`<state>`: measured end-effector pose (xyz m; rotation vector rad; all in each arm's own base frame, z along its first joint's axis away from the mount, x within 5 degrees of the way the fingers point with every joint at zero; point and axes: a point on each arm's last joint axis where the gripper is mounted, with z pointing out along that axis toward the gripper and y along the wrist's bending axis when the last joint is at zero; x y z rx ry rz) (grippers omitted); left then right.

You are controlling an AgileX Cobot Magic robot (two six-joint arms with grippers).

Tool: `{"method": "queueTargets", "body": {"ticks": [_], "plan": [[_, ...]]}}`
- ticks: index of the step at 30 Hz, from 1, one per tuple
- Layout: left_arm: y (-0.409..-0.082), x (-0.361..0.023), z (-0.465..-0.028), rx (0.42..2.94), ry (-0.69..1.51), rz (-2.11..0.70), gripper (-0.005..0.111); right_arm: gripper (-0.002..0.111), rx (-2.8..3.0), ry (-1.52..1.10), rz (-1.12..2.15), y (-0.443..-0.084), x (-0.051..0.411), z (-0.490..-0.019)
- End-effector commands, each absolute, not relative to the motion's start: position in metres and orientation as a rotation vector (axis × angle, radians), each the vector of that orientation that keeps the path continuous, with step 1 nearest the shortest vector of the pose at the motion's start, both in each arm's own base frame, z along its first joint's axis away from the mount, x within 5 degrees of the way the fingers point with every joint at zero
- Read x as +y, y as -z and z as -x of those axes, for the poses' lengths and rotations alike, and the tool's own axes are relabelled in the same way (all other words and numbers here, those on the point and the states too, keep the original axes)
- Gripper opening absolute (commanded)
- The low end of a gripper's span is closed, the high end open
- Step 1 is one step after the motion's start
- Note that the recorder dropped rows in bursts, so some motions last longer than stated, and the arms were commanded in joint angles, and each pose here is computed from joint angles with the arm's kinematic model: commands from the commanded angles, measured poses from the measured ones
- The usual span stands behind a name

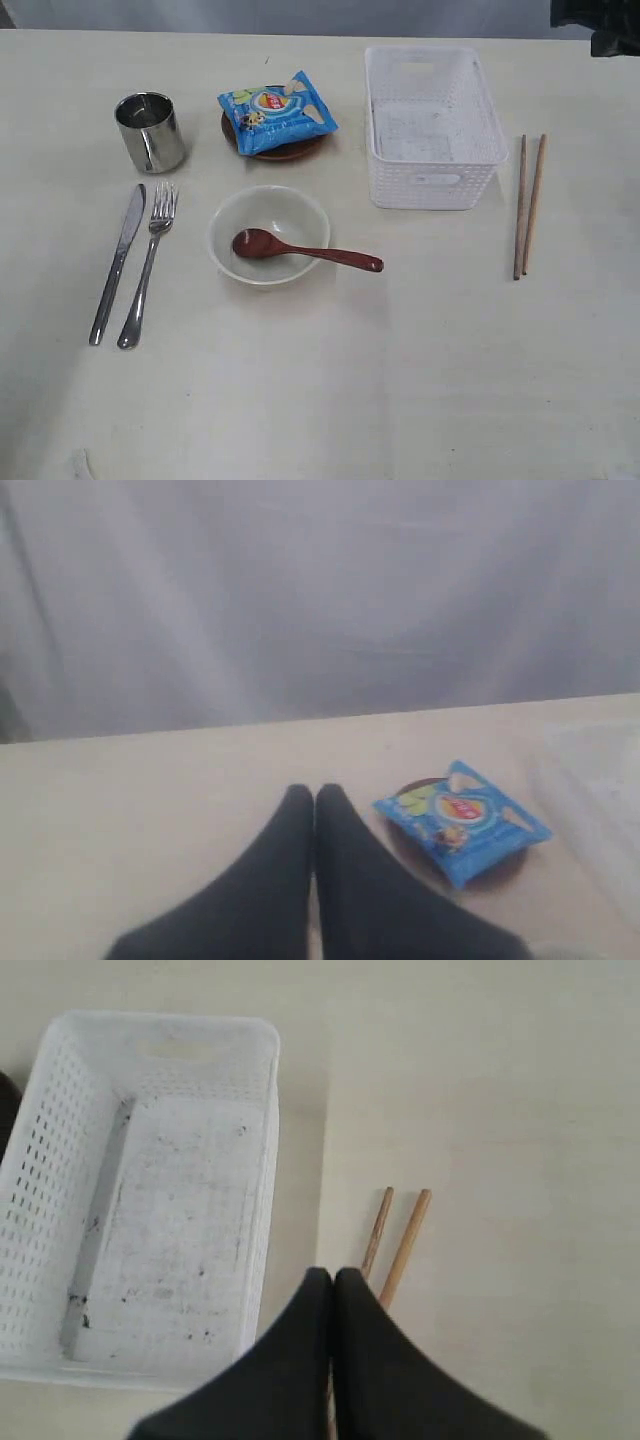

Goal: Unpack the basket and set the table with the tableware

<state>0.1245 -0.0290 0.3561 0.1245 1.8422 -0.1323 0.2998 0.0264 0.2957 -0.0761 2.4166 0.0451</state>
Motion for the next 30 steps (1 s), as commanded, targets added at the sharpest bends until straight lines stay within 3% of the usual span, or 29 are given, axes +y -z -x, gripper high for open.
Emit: {"method": "queueTargets", "body": {"ticks": [1,4,9,12,21,27,30], "plan": [[-0.33,-0.016,-0.102,1.795,0.11,-0.083,0.0,0.0,2.36,-0.059,0.074,-0.303,0.027,-0.291],[-0.305,-0.005,-0.075,1.751,0.115,-0.07,0.0,0.0,2.373,-0.058,0.074,-0.304,0.027,-0.288],[-0.3,0.007,-0.051,1.719,0.098,-0.047,0.0,0.0,2.4,-0.056,0.075,-0.303,0.026,-0.286],[-0.286,0.016,-0.032,1.822,0.065,-0.041,0.0,0.0,2.414,-0.056,0.076,-0.302,0.026,-0.285],[-0.294,0.016,-0.026,1.713,0.077,-0.064,0.0,0.0,2.408,-0.056,0.076,-0.302,0.026,-0.286],[-0.304,0.03,-0.024,1.626,-0.298,-0.096,0.0,0.0,2.408,-0.056,0.076,-0.302,0.026,-0.286],[-0.312,0.03,-0.019,1.619,-0.285,-0.11,0.0,0.0,2.408,-0.056,0.076,-0.302,0.026,-0.286]]}}
